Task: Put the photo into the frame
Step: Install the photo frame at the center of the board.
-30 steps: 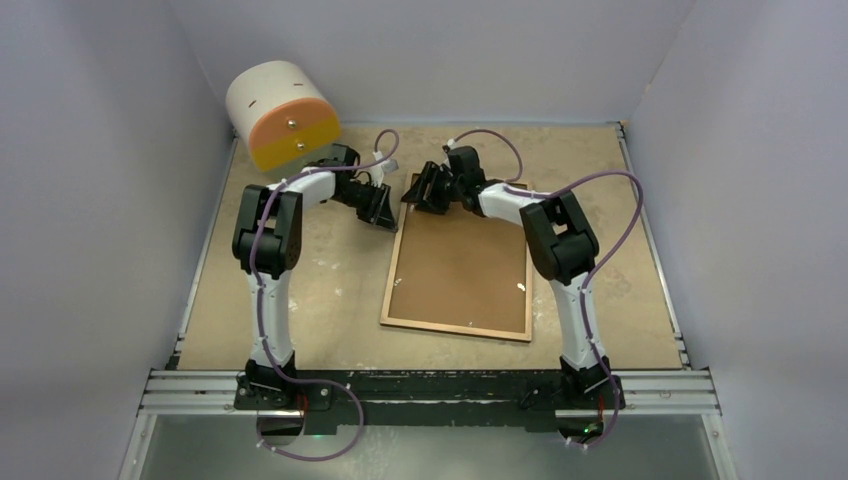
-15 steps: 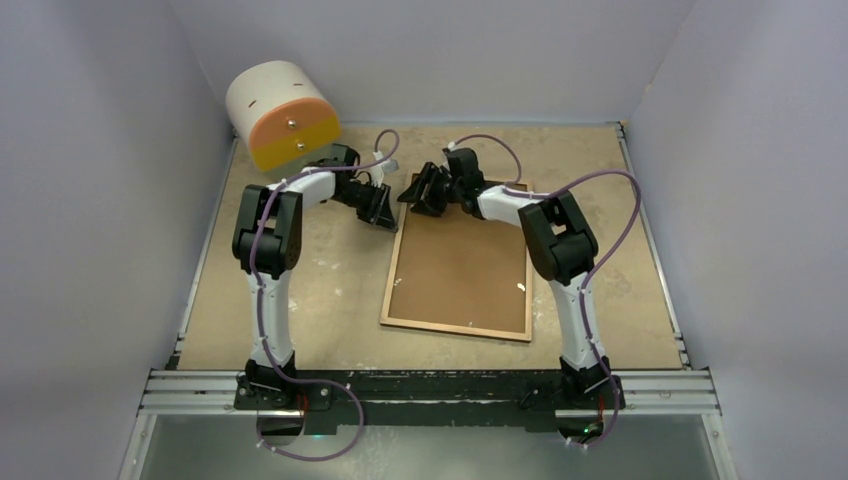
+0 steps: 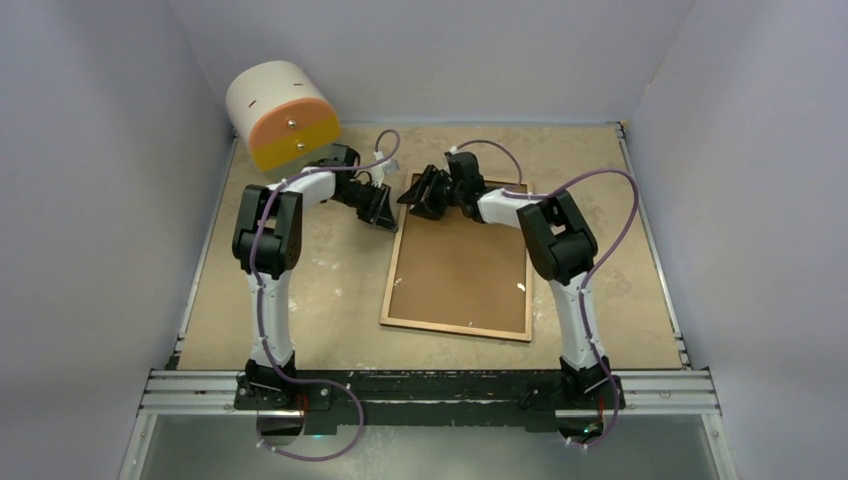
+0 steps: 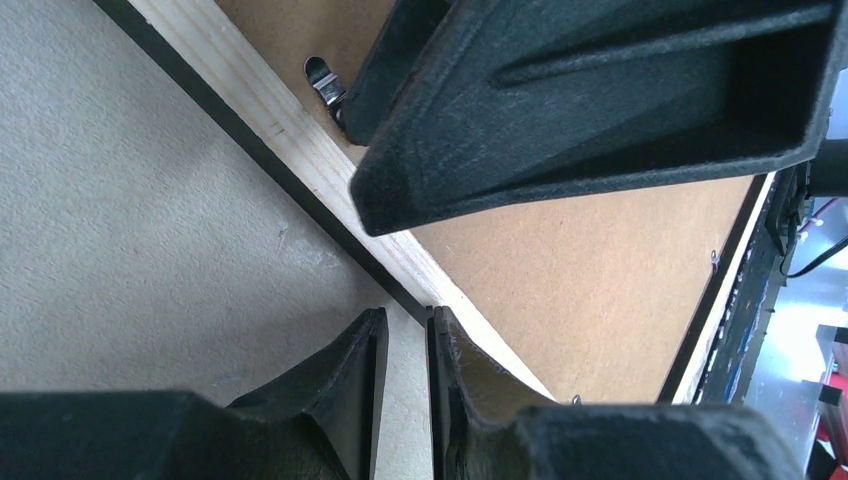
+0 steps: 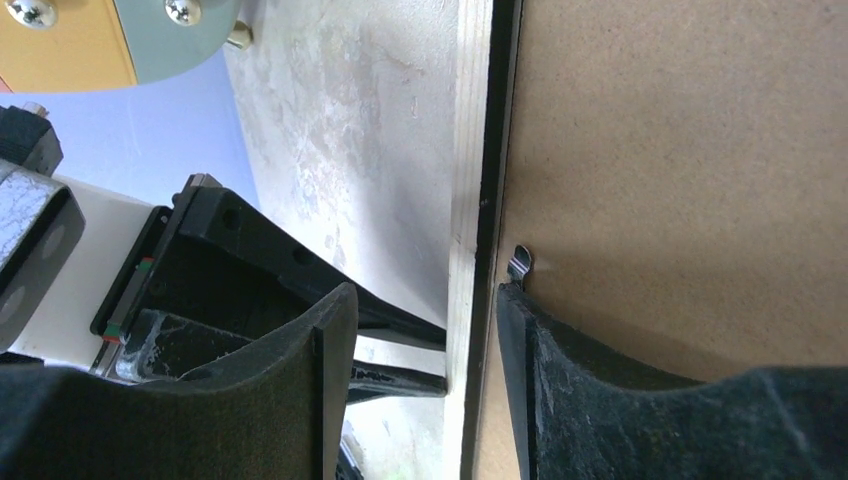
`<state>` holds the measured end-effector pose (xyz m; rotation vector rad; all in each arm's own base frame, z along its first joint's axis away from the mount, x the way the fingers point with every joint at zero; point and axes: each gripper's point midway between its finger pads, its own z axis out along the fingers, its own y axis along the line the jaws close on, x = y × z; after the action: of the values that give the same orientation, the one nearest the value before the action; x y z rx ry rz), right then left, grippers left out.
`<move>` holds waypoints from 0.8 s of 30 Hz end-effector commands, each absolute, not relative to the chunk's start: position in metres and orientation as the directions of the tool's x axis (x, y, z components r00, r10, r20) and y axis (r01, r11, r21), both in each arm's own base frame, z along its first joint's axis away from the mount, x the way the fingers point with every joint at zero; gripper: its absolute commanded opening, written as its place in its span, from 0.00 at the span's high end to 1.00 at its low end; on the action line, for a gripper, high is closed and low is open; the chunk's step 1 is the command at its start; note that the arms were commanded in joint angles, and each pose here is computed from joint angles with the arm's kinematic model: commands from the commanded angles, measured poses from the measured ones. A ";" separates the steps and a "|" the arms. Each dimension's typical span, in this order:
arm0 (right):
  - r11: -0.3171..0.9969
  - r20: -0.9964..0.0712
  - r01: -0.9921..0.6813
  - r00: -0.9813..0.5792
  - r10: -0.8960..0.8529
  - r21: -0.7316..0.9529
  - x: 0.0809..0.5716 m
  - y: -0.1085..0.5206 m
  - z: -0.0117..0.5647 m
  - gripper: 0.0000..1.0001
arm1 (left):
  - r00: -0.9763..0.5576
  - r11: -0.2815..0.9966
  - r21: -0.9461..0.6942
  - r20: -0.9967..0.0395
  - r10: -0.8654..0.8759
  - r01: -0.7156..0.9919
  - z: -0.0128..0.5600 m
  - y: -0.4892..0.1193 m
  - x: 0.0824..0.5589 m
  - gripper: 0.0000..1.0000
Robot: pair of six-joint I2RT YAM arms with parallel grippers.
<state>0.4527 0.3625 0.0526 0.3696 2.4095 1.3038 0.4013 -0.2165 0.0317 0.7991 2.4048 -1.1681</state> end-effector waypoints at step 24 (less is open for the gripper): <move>0.614 -0.271 0.015 -0.889 0.369 0.789 0.462 0.349 0.045 0.44 | -0.754 0.502 -0.565 -0.536 0.381 0.655 0.021 -0.220 0.395 0.79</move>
<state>0.4609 0.3441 0.0520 0.3227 2.4156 1.2069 0.4012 -0.2171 0.0322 0.8155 2.3924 -1.1695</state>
